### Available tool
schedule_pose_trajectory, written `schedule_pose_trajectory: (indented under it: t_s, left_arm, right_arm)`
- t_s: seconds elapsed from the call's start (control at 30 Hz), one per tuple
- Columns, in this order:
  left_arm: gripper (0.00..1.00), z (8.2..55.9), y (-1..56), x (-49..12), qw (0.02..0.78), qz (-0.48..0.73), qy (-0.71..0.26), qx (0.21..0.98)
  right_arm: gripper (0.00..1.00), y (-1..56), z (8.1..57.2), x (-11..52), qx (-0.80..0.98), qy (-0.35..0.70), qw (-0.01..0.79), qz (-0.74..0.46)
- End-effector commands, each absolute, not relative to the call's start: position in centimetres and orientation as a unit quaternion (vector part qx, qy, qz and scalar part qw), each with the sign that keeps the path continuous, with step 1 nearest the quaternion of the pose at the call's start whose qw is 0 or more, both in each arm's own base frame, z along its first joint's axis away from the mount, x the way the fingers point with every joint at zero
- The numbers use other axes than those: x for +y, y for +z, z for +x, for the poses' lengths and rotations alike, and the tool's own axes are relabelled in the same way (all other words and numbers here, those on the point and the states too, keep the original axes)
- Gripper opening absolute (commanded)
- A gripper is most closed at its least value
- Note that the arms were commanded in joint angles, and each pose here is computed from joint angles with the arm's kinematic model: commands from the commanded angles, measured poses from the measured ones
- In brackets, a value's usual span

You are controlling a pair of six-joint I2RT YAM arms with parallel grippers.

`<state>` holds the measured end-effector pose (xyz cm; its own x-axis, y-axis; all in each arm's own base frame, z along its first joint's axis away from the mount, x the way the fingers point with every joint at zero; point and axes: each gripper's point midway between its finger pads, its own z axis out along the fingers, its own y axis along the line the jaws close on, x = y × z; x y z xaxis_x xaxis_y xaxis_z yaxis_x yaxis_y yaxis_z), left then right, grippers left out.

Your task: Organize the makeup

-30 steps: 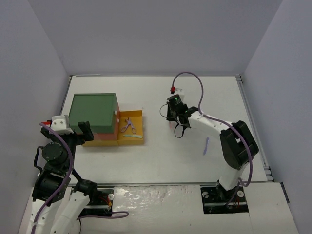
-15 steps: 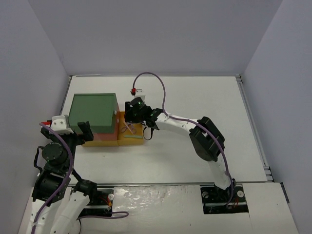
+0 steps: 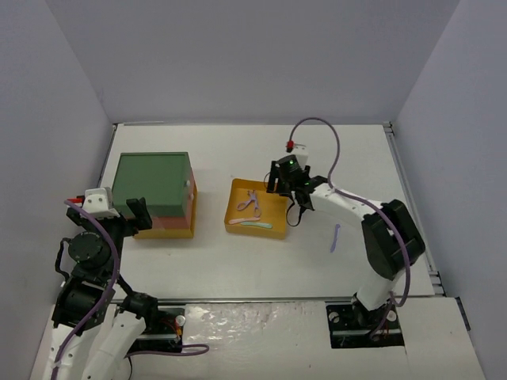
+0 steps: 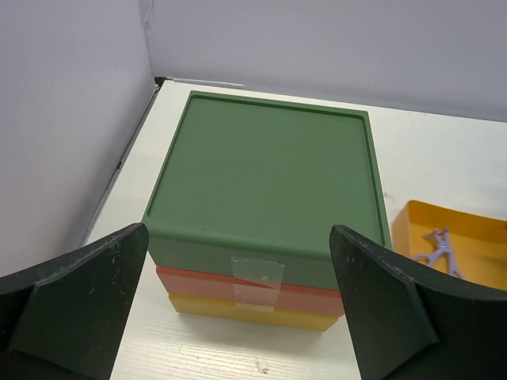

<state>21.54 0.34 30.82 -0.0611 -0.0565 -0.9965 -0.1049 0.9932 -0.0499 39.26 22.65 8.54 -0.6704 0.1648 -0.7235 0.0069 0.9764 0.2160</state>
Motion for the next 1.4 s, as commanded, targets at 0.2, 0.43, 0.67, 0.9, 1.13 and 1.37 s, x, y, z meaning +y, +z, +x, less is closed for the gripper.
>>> schedule_pose_trajectory:
  t_s: [0.2,0.43,0.67,0.9,1.13,1.37]
  left_arm:
    - [0.97,22.4,32.2,-0.3,0.696,-0.057,0.002,0.716]
    - [0.97,22.5,32.0,-0.2,0.692,-0.059,0.004,0.719]
    - [0.97,22.5,32.0,-0.5,0.689,-0.053,0.0,0.723]
    - [0.97,22.5,32.0,-0.6,0.69,-0.051,-0.003,0.722]
    - [0.97,22.5,32.1,-0.7,0.69,-0.05,-0.005,0.722]
    - [0.97,22.5,32.1,-0.6,0.691,-0.05,-0.004,0.721]
  right_arm:
    - [0.65,13.3,36.6,13.6,0.887,0.064,0.449,0.08]
    - [0.62,10.9,34.0,8.0,0.909,-0.016,0.393,0.139]
    - [0.58,6.6,29.8,3.7,0.926,-0.019,0.328,0.188]
    - [0.52,3.6,27.7,2.5,0.942,-0.009,0.273,0.197]
    - [0.45,1.4,26.9,3.3,0.956,0.008,0.226,0.19]
    - [0.39,-0.3,26.3,3.9,0.965,0.019,0.184,0.187]
